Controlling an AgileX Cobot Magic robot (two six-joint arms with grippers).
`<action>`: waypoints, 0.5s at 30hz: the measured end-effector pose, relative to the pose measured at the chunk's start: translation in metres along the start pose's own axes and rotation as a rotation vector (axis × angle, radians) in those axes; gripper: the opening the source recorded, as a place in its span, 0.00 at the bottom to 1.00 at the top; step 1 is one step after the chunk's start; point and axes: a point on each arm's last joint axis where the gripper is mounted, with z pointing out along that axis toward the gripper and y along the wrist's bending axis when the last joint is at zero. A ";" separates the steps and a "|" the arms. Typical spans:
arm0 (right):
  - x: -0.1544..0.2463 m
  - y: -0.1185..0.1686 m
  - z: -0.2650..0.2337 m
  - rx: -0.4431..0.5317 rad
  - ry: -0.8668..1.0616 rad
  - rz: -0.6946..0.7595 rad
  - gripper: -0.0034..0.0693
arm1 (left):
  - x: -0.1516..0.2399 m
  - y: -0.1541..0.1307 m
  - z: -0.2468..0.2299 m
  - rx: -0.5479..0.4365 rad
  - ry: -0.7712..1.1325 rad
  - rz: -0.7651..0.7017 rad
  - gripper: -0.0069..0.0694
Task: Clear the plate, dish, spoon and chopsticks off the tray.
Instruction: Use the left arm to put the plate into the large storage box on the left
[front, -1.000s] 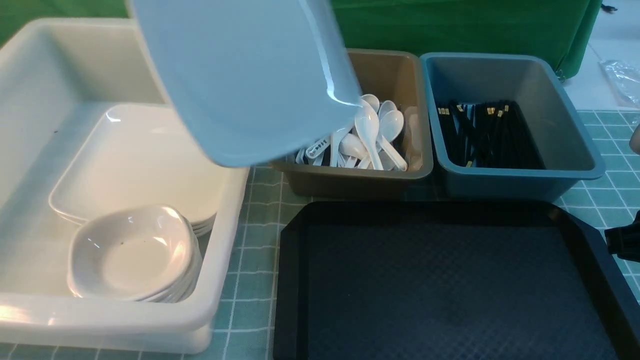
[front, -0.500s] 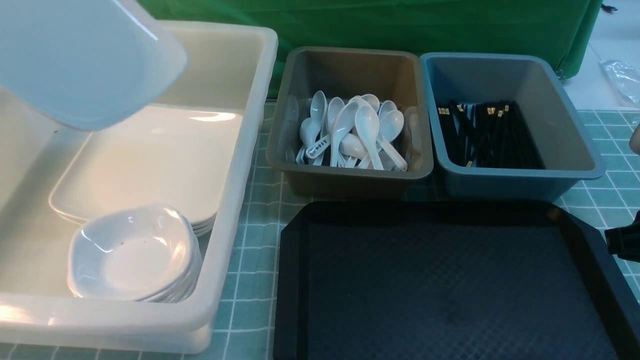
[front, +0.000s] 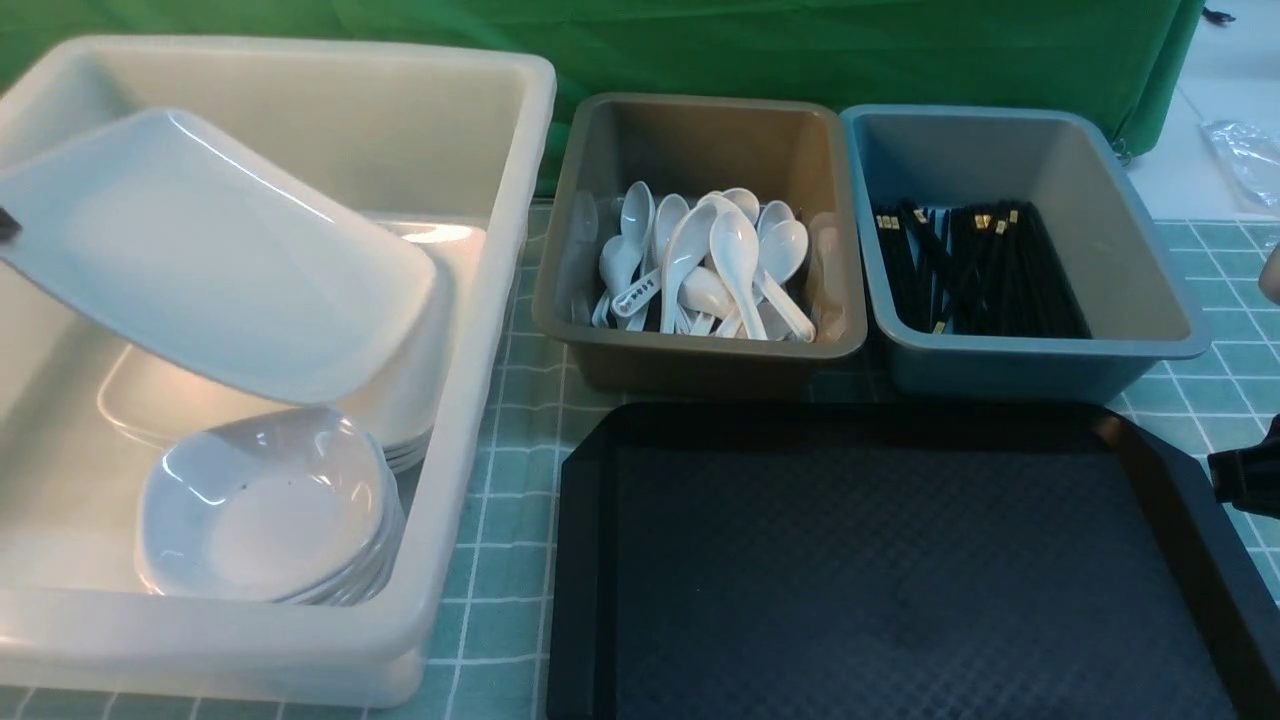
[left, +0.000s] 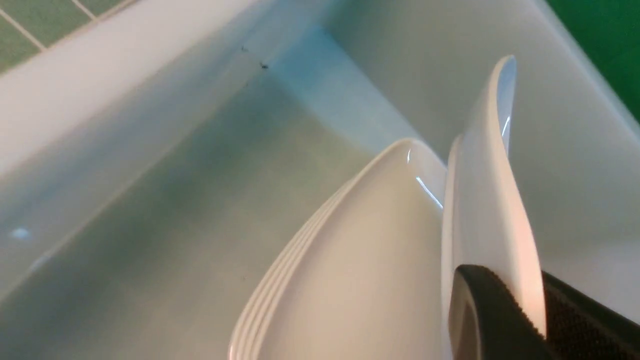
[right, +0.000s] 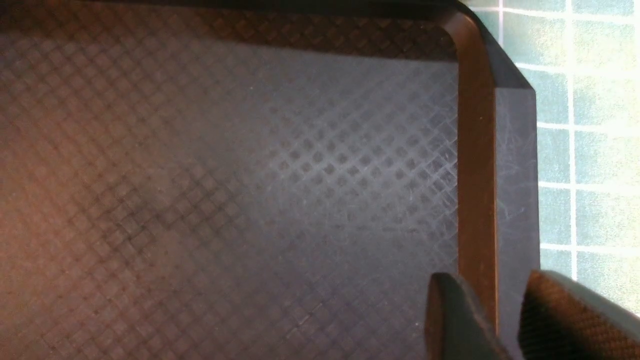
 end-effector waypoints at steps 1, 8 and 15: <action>0.000 0.000 0.000 0.000 0.000 0.000 0.38 | 0.002 -0.001 0.004 -0.002 0.004 0.005 0.13; 0.000 0.000 0.000 0.000 -0.004 0.000 0.38 | 0.013 -0.002 0.022 -0.027 0.028 0.043 0.12; 0.000 0.000 0.000 0.000 0.005 0.000 0.38 | 0.021 0.003 0.029 -0.042 0.111 0.115 0.15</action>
